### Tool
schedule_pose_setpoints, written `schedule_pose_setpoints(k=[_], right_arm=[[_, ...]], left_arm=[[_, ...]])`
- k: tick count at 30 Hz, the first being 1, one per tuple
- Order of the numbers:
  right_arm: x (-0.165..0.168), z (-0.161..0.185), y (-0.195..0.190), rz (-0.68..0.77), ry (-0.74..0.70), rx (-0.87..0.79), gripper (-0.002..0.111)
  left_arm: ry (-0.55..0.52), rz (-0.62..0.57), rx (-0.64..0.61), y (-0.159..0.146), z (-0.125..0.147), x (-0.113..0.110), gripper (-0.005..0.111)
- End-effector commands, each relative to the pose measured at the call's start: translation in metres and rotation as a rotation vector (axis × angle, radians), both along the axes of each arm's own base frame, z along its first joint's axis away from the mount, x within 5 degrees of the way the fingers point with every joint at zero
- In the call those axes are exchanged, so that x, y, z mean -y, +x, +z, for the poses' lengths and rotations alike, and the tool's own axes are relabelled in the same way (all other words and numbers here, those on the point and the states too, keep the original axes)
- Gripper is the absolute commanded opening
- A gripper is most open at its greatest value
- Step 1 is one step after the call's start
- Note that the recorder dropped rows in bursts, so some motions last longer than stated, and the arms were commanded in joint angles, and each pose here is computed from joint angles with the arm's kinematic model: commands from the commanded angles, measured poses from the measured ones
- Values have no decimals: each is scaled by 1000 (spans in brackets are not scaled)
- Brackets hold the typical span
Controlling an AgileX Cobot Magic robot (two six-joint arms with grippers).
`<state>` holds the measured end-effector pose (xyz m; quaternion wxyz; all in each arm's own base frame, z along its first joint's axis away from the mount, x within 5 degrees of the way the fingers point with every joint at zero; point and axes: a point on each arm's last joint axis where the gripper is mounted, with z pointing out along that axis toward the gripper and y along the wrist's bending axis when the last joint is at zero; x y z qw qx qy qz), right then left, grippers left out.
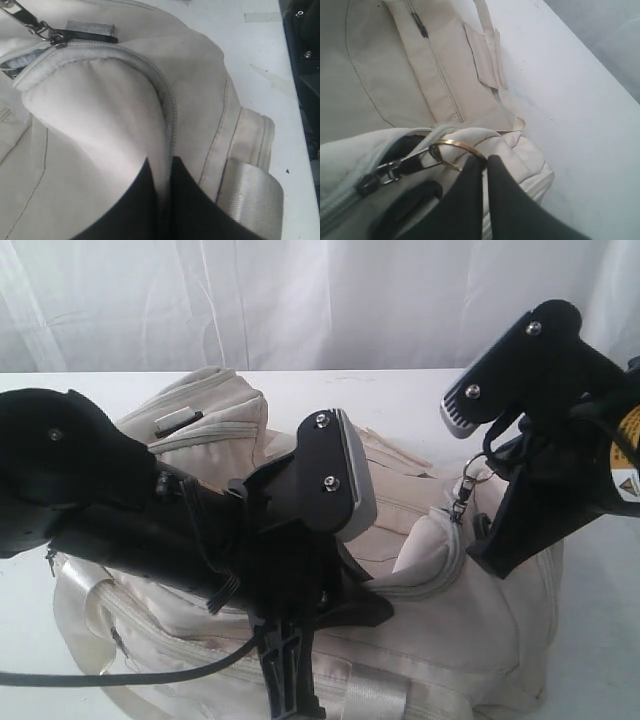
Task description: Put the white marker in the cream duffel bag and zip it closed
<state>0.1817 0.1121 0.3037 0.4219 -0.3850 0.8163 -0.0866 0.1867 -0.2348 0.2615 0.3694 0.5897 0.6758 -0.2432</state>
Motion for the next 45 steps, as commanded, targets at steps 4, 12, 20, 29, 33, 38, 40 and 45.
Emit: schedule_pose_setpoints(k=[4, 12, 20, 29, 33, 38, 40, 45], right_arm=[[5, -7, 17, -30, -22, 15, 0], [12, -7, 30, -53, 19, 50, 0], [15, -12, 43, -65, 36, 56, 0], [11, -14, 66, -82, 39, 51, 0], [10, -16, 73, -91, 37, 40, 0], [9, -17, 74, -85, 42, 41, 0], [9, -17, 74, -79, 38, 43, 0], [8, -17, 80, -67, 21, 60, 0]], left_arm=[[-9, -49, -65, -7, 0, 2, 0], [-7, -59, -73, -9, 0, 2, 0], [-7, -59, -73, -9, 0, 2, 0], [-7, -59, -73, -9, 0, 2, 0], [-7, -59, -73, -9, 0, 2, 0], [-3, -58, -65, -8, 0, 2, 0], [-2, -54, -60, -8, 0, 1, 0], [-1, -53, -57, -7, 0, 1, 0]])
